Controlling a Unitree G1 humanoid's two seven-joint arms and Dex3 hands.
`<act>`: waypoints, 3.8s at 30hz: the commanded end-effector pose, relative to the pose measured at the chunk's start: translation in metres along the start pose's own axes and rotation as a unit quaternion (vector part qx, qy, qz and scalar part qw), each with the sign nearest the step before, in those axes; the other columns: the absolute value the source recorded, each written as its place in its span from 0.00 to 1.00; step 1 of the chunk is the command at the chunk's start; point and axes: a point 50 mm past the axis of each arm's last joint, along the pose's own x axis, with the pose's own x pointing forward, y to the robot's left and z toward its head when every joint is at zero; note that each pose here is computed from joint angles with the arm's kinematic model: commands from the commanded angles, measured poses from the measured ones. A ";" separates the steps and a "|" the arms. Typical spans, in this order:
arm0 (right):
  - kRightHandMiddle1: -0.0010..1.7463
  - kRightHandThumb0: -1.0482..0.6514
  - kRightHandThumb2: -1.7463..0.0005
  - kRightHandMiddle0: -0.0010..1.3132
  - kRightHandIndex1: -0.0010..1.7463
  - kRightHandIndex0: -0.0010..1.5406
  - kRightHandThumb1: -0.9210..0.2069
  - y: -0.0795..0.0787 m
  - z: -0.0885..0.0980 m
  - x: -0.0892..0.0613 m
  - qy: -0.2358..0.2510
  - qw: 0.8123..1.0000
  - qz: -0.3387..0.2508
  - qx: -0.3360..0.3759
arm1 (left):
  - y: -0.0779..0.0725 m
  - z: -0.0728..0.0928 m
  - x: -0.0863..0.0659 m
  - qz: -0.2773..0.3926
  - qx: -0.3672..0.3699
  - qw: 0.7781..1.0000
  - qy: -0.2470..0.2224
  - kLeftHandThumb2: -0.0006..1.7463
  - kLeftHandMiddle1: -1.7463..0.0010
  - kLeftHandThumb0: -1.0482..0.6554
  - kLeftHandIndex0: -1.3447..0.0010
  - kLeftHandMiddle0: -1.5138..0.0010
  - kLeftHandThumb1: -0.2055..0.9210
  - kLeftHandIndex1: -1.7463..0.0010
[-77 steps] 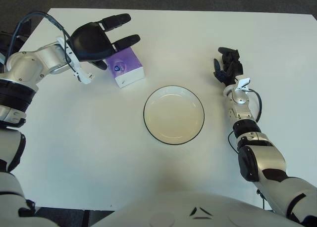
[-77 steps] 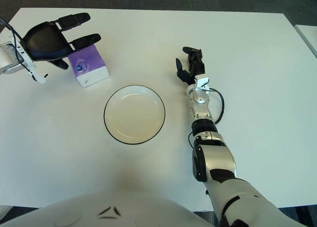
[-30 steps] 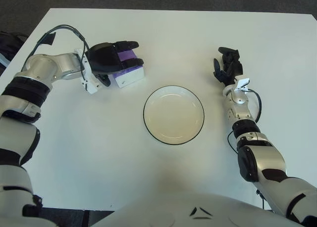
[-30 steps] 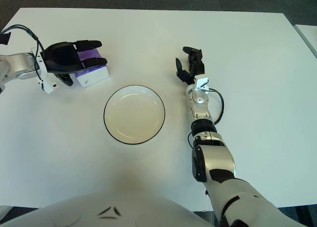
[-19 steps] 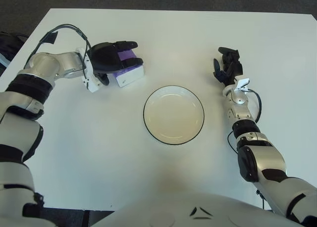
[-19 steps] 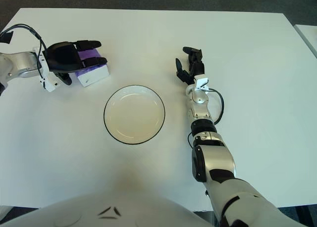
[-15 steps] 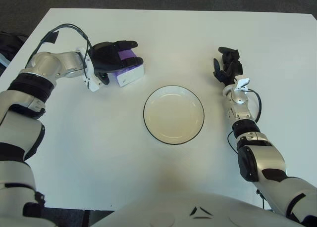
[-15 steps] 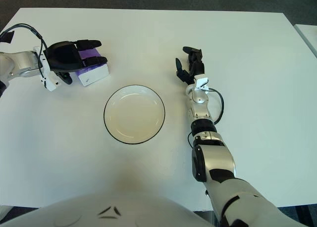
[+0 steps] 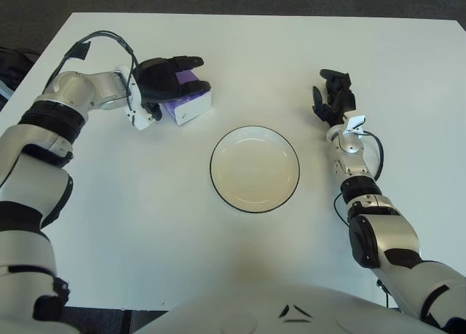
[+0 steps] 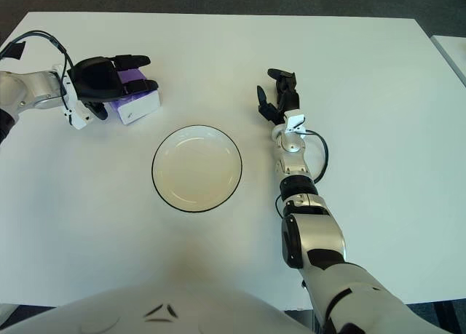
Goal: Put the tissue paper into the plate.
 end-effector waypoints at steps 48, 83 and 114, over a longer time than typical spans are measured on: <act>0.63 0.27 0.69 0.02 0.12 0.24 0.09 0.002 -0.070 -0.053 0.162 0.987 0.000 -0.003 | 0.015 -0.025 -0.016 0.051 0.030 0.996 0.061 0.12 0.99 0.06 1.00 0.91 0.91 0.72; 0.63 0.27 0.69 0.02 0.12 0.24 0.09 0.002 -0.069 -0.054 0.160 0.987 0.000 -0.003 | -0.029 -0.002 0.001 -0.028 -0.060 0.996 0.055 0.09 1.00 0.10 1.00 0.92 0.85 0.66; 0.63 0.27 0.69 0.02 0.12 0.24 0.09 0.007 -0.069 -0.054 0.161 0.987 0.001 -0.003 | -0.031 0.002 0.011 -0.024 -0.051 0.997 0.057 0.11 1.00 0.10 1.00 0.93 0.83 0.69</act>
